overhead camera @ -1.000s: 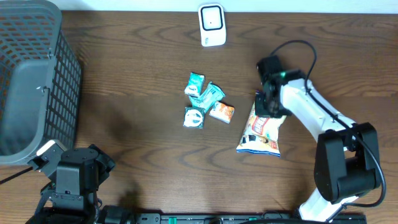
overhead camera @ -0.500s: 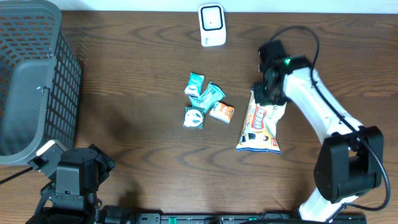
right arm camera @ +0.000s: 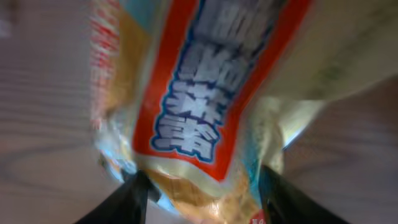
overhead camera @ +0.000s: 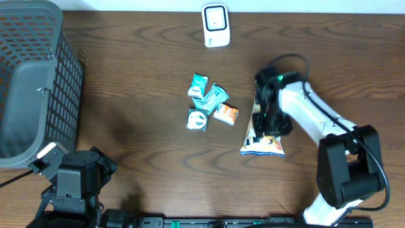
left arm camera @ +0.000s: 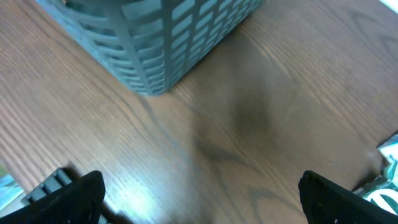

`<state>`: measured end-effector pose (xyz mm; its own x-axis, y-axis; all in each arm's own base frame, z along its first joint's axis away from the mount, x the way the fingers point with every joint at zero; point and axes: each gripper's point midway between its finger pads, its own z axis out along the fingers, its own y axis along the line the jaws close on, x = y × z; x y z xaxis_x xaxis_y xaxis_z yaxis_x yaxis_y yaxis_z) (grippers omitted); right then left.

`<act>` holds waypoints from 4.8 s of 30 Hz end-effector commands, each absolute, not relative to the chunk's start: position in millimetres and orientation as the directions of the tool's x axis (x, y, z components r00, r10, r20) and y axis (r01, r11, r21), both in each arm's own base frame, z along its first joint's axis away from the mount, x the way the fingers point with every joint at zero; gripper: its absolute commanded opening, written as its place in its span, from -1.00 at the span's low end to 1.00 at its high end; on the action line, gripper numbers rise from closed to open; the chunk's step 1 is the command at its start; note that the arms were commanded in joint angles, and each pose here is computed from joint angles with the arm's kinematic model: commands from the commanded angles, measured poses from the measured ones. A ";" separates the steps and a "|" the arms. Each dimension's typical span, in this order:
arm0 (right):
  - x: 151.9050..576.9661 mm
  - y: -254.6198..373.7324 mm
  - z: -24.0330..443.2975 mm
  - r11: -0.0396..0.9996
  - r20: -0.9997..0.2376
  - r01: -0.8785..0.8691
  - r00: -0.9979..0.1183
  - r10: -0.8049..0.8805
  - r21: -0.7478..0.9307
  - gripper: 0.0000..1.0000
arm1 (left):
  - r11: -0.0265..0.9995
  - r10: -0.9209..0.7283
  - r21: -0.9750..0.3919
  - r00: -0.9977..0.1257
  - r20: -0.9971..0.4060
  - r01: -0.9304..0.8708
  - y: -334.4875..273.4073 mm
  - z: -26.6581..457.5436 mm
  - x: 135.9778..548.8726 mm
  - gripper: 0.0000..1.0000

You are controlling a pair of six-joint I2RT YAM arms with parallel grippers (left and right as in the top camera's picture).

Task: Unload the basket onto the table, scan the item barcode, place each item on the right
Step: 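Adjust the yellow bag's orientation with the right gripper on the table, then release the yellow bag and raise the right gripper rightward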

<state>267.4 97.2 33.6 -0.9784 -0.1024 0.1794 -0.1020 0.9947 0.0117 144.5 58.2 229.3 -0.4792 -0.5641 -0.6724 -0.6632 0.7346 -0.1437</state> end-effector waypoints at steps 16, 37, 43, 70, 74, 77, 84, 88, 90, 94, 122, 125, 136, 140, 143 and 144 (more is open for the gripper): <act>311.2 60.6 92.6 0.997 0.088 -0.017 -0.996 -0.010 -0.069 0.47 | 0.718 -0.572 -0.142 -0.461 -0.678 -0.682 61.9 230.1 142.9 0.96; 284.0 71.6 20.0 1.000 0.123 0.030 -0.992 0.029 0.009 -0.95 | 0.718 -0.572 -0.142 -0.461 -0.678 -0.682 61.9 230.1 142.9 0.96; 280.1 19.6 25.0 0.950 0.075 0.152 -0.981 0.179 -0.274 -0.91 | 0.718 -0.572 -0.142 -0.461 -0.678 -0.682 61.9 230.1 142.9 0.96; 339.2 80.1 73.0 0.970 0.010 0.071 -0.997 0.070 0.234 0.05 | 0.718 -0.572 -0.142 -0.461 -0.678 -0.682 61.9 230.1 142.9 0.95; 337.0 76.7 64.2 0.986 -0.002 0.046 -0.999 0.047 0.163 -0.09 | 0.718 -0.572 -0.142 -0.461 -0.678 -0.682 61.9 230.1 142.9 0.96; 333.3 66.2 52.1 0.993 -0.004 0.087 -0.996 0.088 0.086 -0.07 | 0.718 -0.572 -0.142 -0.461 -0.678 -0.681 61.9 230.1 142.9 0.96; 330.5 62.1 16.9 0.989 -0.043 0.125 -0.991 0.128 0.074 -0.07 | 0.718 -0.572 -0.142 -0.461 -0.678 -0.682 61.9 230.1 142.9 0.95; 346.4 70.8 11.9 0.986 -0.116 0.111 -0.985 0.126 0.128 -0.08 | 0.718 -0.572 -0.142 -0.461 -0.678 -0.682 61.9 230.1 142.9 0.95; 358.3 83.9 17.2 0.975 -0.151 0.093 -0.981 0.125 0.203 -0.09 | 0.718 -0.572 -0.142 -0.461 -0.678 -0.682 61.9 230.1 142.9 0.95; 395.3 117.4 51.5 0.924 -0.253 0.012 -0.960 0.117 0.381 -0.10 | 0.718 -0.572 -0.142 -0.461 -0.678 -0.682 61.9 230.1 142.9 0.96; 279.4 86.1 17.3 0.998 0.130 0.000 -0.992 -0.007 0.057 -0.03 | 0.718 -0.572 -0.142 -0.461 -0.678 -0.681 61.9 230.1 142.9 0.96; 284.8 81.9 25.9 0.999 0.124 0.007 -0.992 0.002 0.044 0.06 | 0.718 -0.572 -0.142 -0.461 -0.678 -0.682 61.9 230.1 142.9 0.96; 327.4 58.9 65.0 0.998 0.016 0.056 -0.998 0.056 -0.002 0.99 | 0.718 -0.572 -0.142 -0.461 -0.678 -0.682 61.9 230.1 142.9 0.96; 338.0 45.4 64.9 0.996 -0.017 0.086 -0.996 0.087 0.008 0.99 | 0.718 -0.572 -0.142 -0.461 -0.678 -0.682 61.9 230.1 142.9 0.96; 340.0 34.1 64.5 0.996 -0.020 0.084 -0.996 0.084 0.010 0.98 | 0.718 -0.572 -0.142 -0.461 -0.678 -0.681 61.9 230.1 142.9 0.96; 340.8 30.3 64.3 0.996 -0.022 0.086 -0.996 0.086 0.010 0.99 | 0.718 -0.572 -0.142 -0.461 -0.678 -0.682 61.9 230.1 142.9 0.96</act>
